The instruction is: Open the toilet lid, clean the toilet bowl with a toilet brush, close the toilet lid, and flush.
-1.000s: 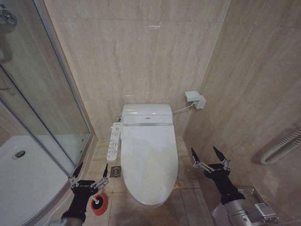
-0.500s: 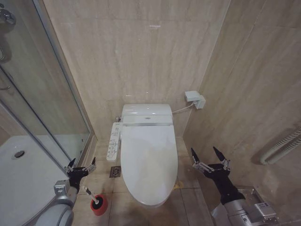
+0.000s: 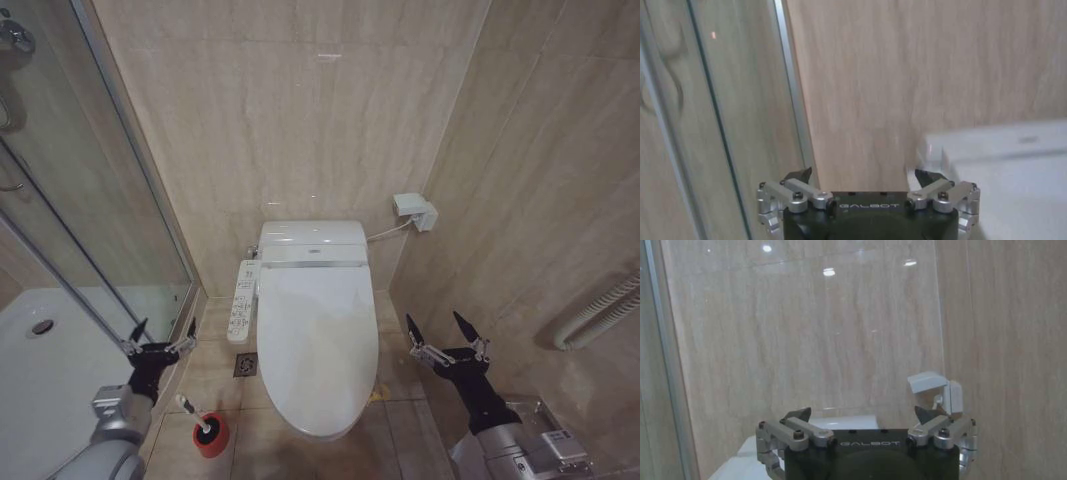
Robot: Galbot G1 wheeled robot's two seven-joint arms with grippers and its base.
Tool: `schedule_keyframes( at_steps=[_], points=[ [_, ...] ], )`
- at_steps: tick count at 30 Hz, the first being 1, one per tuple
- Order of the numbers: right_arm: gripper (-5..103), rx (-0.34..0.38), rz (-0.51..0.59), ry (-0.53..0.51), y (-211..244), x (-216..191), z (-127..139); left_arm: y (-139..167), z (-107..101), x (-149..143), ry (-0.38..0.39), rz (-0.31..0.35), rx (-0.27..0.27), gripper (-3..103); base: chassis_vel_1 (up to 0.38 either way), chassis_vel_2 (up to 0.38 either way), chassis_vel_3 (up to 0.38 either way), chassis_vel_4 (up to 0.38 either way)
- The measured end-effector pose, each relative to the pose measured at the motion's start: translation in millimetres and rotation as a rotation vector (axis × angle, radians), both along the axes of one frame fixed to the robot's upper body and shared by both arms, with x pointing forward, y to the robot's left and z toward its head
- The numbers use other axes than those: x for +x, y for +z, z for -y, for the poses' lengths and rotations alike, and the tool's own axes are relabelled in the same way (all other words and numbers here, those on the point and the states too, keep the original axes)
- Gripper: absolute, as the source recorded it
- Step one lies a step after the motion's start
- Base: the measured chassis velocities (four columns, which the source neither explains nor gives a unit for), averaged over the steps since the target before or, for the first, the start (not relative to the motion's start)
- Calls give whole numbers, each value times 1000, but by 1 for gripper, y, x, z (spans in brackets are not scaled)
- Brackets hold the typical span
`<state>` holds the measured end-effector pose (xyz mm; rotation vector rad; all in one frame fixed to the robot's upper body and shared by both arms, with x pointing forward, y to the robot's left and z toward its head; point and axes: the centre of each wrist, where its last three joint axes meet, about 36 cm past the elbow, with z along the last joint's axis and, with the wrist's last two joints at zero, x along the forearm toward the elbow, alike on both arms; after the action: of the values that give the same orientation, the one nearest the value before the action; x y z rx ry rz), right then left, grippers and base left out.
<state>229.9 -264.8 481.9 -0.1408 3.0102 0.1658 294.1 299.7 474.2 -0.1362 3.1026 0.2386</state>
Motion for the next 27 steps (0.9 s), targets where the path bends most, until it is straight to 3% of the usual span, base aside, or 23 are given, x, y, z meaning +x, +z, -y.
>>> schedule_keyframes(
  at_steps=[2,3,5,6,14,17,27],
  points=[
    [100,0,0,0,0,0,0,8,2,-5,-1,22,11,100,0,0,0,0],
    [100,0,0,0,0,0,0,19,4,-11,-7,66,18,100,0,0,0,0],
    [100,0,0,0,0,0,0,28,-9,-7,-27,142,15,100,0,0,0,0],
    [100,0,0,0,0,0,0,25,-17,0,-33,146,15,100,0,0,0,0],
    [100,0,0,0,0,0,0,15,-47,39,-53,139,30,100,0,0,0,0],
    [100,0,0,0,0,0,0,7,-78,79,-69,129,38,100,0,0,0,0],
    [100,0,0,0,0,0,0,-18,-111,126,-38,92,17,100,0,0,0,0]
  ],
)
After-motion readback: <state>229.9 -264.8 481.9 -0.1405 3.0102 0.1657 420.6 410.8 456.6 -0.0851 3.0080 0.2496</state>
